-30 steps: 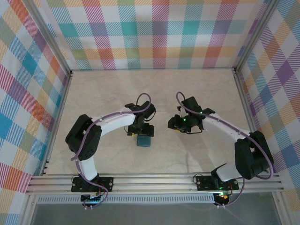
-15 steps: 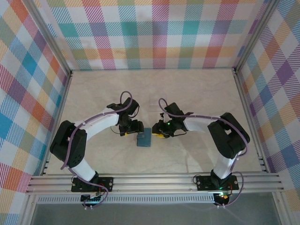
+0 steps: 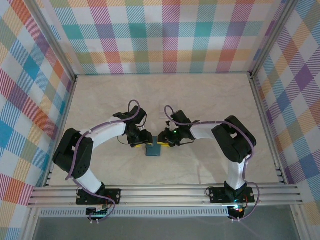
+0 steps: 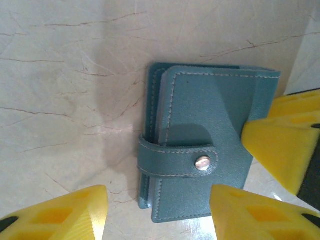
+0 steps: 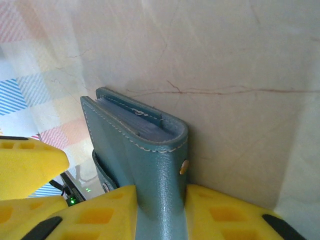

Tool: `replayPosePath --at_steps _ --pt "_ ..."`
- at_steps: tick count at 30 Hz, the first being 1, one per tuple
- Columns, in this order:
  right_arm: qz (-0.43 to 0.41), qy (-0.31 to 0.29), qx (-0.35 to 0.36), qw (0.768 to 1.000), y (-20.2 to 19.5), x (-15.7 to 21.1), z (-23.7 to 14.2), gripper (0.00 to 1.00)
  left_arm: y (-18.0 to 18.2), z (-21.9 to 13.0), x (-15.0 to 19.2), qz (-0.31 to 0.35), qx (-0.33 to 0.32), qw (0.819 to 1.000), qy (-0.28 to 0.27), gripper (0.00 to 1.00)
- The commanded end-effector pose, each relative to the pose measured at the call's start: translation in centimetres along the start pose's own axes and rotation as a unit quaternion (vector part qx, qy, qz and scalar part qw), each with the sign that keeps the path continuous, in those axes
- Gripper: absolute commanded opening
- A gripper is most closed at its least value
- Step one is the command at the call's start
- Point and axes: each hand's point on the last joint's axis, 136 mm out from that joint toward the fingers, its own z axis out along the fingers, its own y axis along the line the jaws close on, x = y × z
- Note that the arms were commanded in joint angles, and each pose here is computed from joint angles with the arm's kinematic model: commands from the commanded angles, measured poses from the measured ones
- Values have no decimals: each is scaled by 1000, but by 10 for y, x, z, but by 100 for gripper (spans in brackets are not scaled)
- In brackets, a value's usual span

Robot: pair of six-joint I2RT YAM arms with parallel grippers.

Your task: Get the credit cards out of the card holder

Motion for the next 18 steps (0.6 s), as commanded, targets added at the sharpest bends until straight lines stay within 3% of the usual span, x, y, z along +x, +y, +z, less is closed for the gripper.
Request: replayPosePath --at_steps 1,8,13,18 --pt "-7 6 -14 1000 8 1 10 25 -4 -5 -1 12 13 1000 -2 54" --pt "-8 1 -3 1000 9 0 6 8 -8 -1 6 62 -18 998 15 47" --pt "-9 5 2 1000 9 3 3 3 -2 3 1 82 -66 994 11 45" --pt "-9 9 3 1000 8 4 4 1 -12 15 2 92 -43 994 31 45"
